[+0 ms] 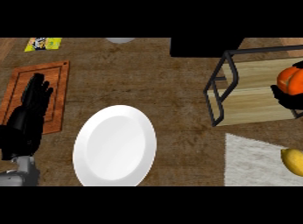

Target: Pick the squash from the placemat and place it in the tiered shelf

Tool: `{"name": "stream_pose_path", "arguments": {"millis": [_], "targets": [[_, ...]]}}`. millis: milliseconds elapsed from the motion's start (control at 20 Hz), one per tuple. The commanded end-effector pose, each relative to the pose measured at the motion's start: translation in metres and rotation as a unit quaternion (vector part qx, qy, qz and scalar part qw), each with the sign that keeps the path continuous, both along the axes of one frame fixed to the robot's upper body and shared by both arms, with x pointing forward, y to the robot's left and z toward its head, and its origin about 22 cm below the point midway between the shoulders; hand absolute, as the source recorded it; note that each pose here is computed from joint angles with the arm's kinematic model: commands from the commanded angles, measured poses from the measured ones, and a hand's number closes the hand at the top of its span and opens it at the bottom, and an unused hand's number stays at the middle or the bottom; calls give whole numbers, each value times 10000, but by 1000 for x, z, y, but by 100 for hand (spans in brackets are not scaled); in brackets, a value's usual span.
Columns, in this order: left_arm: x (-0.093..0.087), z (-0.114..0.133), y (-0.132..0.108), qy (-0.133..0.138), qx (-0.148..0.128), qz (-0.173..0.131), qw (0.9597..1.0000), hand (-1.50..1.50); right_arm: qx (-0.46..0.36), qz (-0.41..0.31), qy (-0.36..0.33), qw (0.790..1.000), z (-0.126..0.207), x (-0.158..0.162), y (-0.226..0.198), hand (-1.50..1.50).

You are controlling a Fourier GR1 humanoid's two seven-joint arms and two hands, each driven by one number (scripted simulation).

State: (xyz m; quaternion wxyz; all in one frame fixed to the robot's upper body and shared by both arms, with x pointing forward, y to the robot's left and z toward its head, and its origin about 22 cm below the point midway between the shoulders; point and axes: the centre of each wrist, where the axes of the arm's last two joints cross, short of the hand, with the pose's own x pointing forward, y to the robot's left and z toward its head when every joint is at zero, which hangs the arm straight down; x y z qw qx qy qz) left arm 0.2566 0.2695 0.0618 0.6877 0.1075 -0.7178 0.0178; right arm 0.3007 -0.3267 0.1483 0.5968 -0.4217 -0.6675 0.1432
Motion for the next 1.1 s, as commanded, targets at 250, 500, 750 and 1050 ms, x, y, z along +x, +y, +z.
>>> {"name": "stream_pose_path", "arguments": {"millis": [250,500,750,1050], "targets": [[-3,-22,-6,-1,-27,-9,10000,0,781,-173,56,9968,-10,48,-7,-150],[20,9,-6,-23,-55,-15,10000,0,794,128,324,9962,-26,48,-22,-150],[-16,-5,13,31,77,-24,10000,0,966,374,61,9946,-24,58,-31,-150],[0,-10,4,145,11,46,9999,0,1737,440,-639,9817,11,44,-40,-150]]}}
